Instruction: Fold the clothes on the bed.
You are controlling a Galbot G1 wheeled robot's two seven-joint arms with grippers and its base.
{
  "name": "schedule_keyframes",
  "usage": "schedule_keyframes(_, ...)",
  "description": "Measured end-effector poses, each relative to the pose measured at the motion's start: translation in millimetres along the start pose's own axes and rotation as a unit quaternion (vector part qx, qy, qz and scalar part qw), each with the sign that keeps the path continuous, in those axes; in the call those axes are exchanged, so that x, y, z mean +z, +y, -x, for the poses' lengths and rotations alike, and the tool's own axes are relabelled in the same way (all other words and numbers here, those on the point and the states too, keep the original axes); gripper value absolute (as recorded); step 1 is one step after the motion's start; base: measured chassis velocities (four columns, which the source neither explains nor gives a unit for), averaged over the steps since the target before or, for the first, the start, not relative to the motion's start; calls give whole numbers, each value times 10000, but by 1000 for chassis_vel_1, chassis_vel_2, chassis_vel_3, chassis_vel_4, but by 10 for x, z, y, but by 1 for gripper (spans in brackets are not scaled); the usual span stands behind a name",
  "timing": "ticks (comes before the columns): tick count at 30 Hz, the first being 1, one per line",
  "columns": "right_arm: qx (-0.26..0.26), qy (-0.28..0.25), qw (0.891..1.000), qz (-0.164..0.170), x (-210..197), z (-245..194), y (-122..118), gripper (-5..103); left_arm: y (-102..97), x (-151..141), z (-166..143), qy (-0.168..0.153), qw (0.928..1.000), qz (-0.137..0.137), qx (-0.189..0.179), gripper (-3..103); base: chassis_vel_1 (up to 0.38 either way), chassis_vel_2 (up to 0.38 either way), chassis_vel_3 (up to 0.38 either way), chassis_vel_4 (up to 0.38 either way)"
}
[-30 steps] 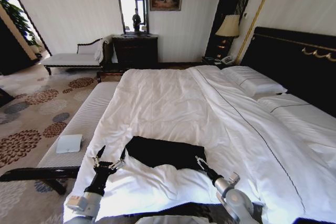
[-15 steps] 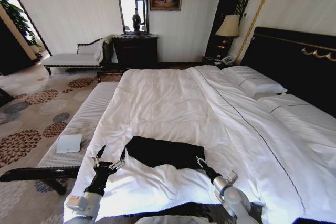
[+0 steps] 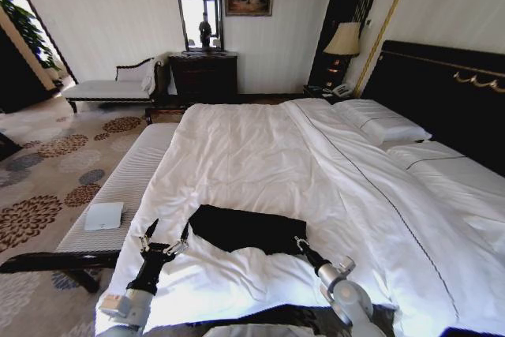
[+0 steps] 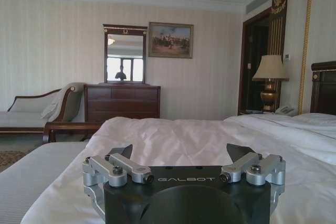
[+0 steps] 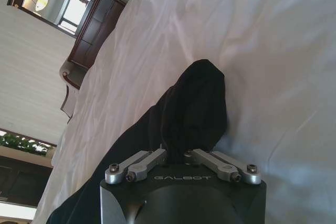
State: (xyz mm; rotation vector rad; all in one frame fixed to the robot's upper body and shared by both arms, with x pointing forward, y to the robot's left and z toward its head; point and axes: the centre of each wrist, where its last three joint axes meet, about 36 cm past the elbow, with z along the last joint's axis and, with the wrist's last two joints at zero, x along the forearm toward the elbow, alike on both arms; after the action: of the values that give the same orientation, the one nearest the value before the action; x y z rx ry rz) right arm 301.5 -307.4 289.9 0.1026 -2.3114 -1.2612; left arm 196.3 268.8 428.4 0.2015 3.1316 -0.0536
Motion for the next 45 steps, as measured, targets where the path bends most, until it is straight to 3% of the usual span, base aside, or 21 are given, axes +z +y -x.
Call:
schedule_keyframes(2, 18, -11, 10000, -66, -5, -4, 5, 3, 0, 0, 0, 0, 10000, 0, 0, 100, 0, 0, 0, 0)
schedule_keyframes(5, 139, -134, 9982, -574, -91, -70, 47, 3, 0, 0, 0, 0, 10000, 0, 0, 100, 0, 0, 0, 0)
schedule_keyframes(8, 203, -268, 9959, -838, -232, -158, 94, 3, 0, 0, 0, 0, 10000, 0, 0, 100, 0, 0, 0, 0)
schedule_keyframes(17, 510, -559, 9886, -1300, -638, -379, 85, 3, 0, 0, 0, 0, 10000, 0, 0, 100, 0, 0, 0, 0)
schedule_keyframes(21, 682, -607, 9818, -1667, -847, -455, 47, 3, 0, 0, 0, 0, 10000, 0, 0, 100, 0, 0, 0, 0)
schedule_keyframes(24, 843, -603, 9647, -2421, -1163, -551, -27, 3, 0, 0, 0, 0, 10000, 1, 1, 100, 0, 0, 0, 0)
schedule_keyframes(25, 843, -603, 9647, -2421, -1163, -551, -27, 3, 0, 0, 0, 0, 10000, 1, 1, 100, 0, 0, 0, 0)
schedule_keyframes(27, 862, -613, 9531, -2837, -1320, -585, -55, 3, 0, 0, 0, 0, 10000, 1, 0, 100, 0, 0, 0, 0)
schedule_keyframes(29, 889, -689, 9284, -3543, -1522, -588, -109, 3, 0, 0, 0, 0, 10000, 1, 0, 100, 0, 0, 0, 0)
schedule_keyframes(31, 889, -700, 9235, -3666, -1557, -577, -123, 3, 0, 0, 0, 0, 10000, 1, -1, 100, 0, 0, 0, 0)
schedule_keyframes(34, 931, -813, 9026, -4124, -1752, -504, -177, 3, 0, 0, 0, 0, 10000, 1, -1, 100, 0, 0, 0, 0)
schedule_keyframes(42, 1064, -769, 9012, -4131, -1764, -400, -312, 3, 0, 0, 0, 0, 10000, 1, -1, 100, 0, 0, 0, 0)
schedule_keyframes(45, 1001, -749, 9152, -3830, -1674, -361, -233, 3, 0, 0, 0, 0, 10000, 1, -1, 100, 0, 0, 0, 0)
